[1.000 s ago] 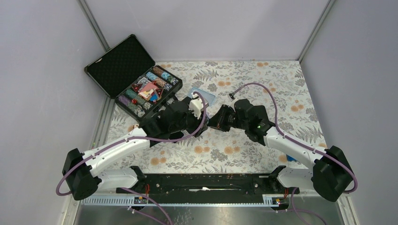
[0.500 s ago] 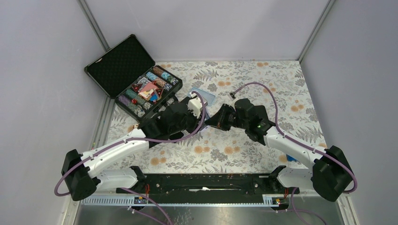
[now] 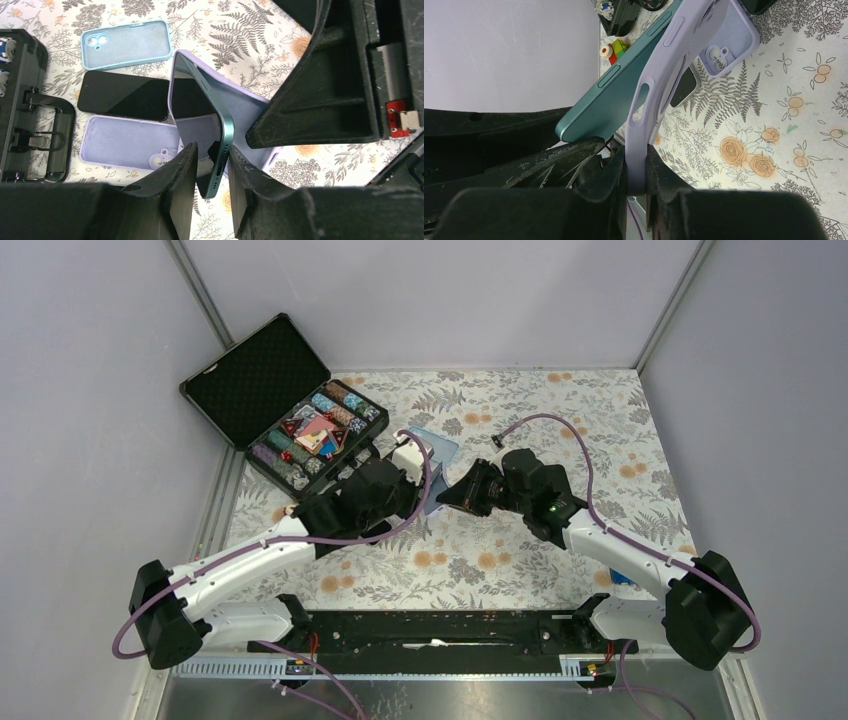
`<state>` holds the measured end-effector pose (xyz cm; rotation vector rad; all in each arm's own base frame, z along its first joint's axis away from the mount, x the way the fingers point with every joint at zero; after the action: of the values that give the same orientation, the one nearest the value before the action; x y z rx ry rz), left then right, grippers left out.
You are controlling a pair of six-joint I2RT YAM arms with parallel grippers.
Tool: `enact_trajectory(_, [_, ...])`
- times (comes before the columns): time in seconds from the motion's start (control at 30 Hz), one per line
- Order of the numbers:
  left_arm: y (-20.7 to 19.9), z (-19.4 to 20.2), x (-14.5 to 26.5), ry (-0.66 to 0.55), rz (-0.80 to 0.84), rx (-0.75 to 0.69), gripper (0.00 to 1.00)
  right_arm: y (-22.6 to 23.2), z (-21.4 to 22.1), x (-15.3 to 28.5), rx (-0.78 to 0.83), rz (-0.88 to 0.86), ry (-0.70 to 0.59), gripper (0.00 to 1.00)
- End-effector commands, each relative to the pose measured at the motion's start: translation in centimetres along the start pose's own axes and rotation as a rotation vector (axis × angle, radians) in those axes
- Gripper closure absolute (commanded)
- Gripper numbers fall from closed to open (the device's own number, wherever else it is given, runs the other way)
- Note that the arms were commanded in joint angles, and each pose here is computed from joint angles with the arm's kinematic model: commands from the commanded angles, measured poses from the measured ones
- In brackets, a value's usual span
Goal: Take the phone out of the phone case
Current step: Remove the phone case from the phone.
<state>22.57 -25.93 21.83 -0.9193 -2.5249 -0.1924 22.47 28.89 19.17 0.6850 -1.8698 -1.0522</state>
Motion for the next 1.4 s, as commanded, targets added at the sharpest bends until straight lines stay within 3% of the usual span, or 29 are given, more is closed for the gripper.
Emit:
enact_trajectory(0.0, [2.7,-1.9,-0.4,-0.074,-0.166,0.021,0.68,6.0,-0.1,1.3,0.084,-0.224,0.041,1.0])
enact_trajectory(0.17, [2.6,-1.6,-0.7,-0.062,-0.164,0.017,0.63,6.7,-0.1,1.1,0.089,-0.247,0.062,1.0])
enact_trajectory(0.4, [3.4,-1.6,-0.7,-0.051,-0.21,-0.004,0.65,6.6,0.1,1.0,0.095,-0.246,0.077,1.0])
enact_trajectory(0.47, [4.3,-1.8,-0.3,-0.045,-0.263,-0.02,0.74,6.5,0.1,0.9,0.101,-0.239,0.077,1.0])
enact_trajectory(0.57, [5.0,-2.5,0.6,-0.058,-0.306,-0.031,0.99,5.9,-0.1,0.8,0.123,-0.207,0.067,1.0])
enact_trajectory(0.8, [5.7,-5.4,3.6,-0.172,-0.331,0.015,1.0,1.5,-1.3,0.6,0.246,-0.008,0.029,1.0])
enact_trajectory(0.97, [6.1,-8.2,7.1,-0.331,-0.309,0.054,1.0,-3.7,-3.6,1.4,0.273,0.197,-0.027,1.0])
enact_trajectory(1.17, [6.0,-10.0,10.2,-0.488,-0.264,0.103,1.0,-6.8,-7.3,2.0,0.183,0.253,-0.098,1.0])
enact_trajectory(1.37, [5.8,-9.9,10.6,-0.494,-0.246,0.114,1.0,-9.5,-11.9,1.4,0.075,0.274,-0.158,1.0])
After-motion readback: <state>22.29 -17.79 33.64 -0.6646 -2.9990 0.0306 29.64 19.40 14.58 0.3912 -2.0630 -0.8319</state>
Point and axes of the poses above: each gripper's point midway between its finger pads, its own x axis back along the fingers, its own y axis along the line the jaws close on, z = x × y, the point moved 2 cm from there along x, back along the fingers, and after that the axes turned 2 degrees about -x, right-handed, at the moved point
